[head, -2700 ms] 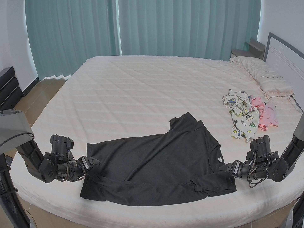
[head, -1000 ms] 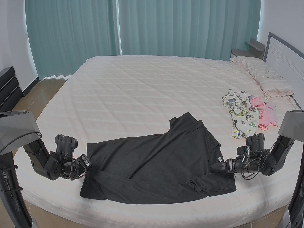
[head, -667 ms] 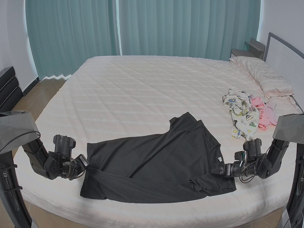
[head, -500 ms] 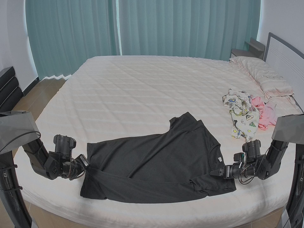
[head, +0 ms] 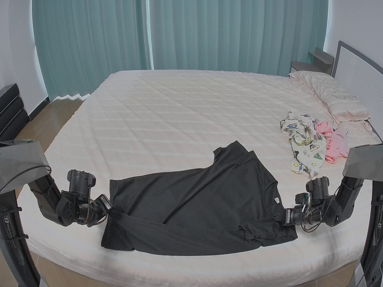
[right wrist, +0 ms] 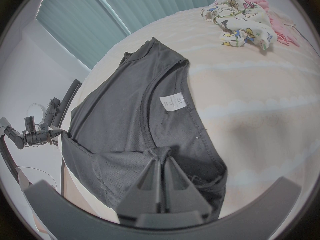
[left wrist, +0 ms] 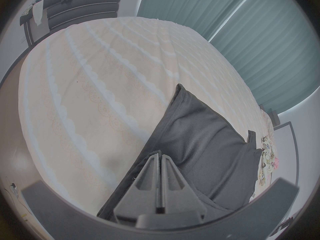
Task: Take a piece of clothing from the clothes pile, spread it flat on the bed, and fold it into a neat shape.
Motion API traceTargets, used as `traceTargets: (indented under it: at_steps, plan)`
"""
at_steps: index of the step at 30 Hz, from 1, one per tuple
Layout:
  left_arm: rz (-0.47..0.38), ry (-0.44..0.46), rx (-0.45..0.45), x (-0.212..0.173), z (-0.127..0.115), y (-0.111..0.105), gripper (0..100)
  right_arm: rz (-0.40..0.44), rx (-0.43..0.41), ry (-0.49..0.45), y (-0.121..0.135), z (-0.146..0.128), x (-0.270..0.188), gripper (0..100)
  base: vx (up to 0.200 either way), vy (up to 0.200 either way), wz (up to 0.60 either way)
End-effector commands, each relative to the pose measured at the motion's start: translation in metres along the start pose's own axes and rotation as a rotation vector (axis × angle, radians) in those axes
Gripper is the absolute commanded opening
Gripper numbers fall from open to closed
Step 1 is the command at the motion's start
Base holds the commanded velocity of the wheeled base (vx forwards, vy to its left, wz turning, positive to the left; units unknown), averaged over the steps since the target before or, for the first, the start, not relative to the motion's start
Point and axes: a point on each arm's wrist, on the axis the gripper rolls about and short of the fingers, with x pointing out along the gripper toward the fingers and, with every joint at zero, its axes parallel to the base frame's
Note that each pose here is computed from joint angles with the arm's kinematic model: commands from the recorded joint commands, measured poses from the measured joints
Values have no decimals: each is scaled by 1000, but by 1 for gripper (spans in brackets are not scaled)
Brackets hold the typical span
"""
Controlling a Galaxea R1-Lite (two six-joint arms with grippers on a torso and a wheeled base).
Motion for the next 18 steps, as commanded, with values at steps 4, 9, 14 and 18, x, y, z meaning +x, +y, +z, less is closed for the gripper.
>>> traceTargets:
  at_steps: [4, 9, 14, 18]
  plan:
    - [1, -2, 0, 1, 0, 0, 0, -7, 11, -25, -3, 5, -7, 0, 0, 0, 0]
    - [2, -3, -3, 1, 1, 1, 0, -1, 1, -62, -2, 11, -12, 0, 0, 0, 0]
    - [4, -3, -2, 1, 1, 1, 0, 20, 18, -161, 2, 21, -17, 0, 0, 0, 0]
    - [17, 0, -8, 4, 1, 5, 0, 36, 36, -217, 3, 27, -18, 0, 0, 0, 0]
